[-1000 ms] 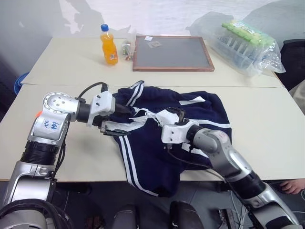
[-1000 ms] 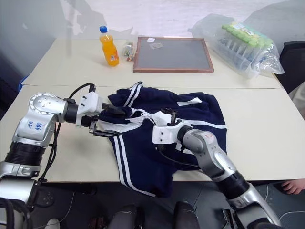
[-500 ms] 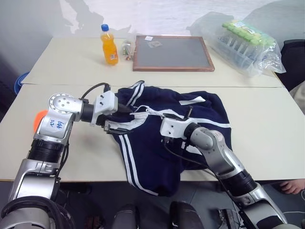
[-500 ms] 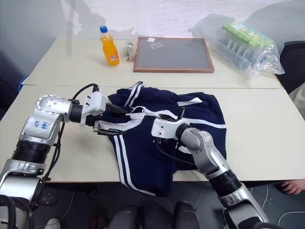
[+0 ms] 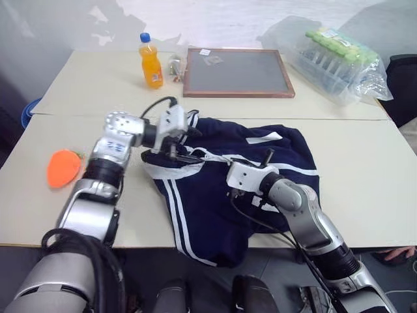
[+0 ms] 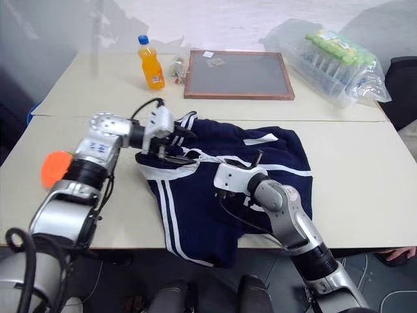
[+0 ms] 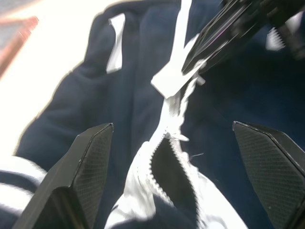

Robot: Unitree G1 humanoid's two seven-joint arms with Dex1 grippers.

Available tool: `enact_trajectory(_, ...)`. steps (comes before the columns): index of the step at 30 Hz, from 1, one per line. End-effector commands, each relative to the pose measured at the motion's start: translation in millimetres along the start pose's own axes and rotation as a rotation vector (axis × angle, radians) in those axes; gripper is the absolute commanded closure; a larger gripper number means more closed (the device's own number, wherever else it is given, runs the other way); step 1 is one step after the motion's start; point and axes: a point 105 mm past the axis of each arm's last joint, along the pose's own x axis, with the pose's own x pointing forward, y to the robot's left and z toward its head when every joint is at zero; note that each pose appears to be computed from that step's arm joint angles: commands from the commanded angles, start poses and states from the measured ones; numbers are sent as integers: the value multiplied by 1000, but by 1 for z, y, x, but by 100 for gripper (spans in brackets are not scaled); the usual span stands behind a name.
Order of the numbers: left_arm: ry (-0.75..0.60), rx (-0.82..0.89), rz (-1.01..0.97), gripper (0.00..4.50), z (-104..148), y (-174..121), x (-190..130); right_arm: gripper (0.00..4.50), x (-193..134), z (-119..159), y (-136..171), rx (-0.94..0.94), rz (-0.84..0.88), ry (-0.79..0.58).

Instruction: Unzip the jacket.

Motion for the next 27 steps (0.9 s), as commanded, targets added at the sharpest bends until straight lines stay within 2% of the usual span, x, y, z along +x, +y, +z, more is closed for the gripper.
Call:
enact_trajectory(1,59,30,-2,28,-9,1,10,447,-4,0,-15,27,-69,3)
enact_trajectory(8,193,46,118,28,-38,6,25,447,-6,-3,-25,100,-121,24)
enact_trajectory(15,189,-22,126,28,-52,0,23,447,-19,-27,-38,295,-240,117)
enact_trajectory(21,185,-35,128,28,-56,-2,21,447,-40,-60,-60,412,-388,229)
enact_trajectory(27,182,-47,136,28,-59,-3,18,447,-97,-126,-94,468,-567,426)
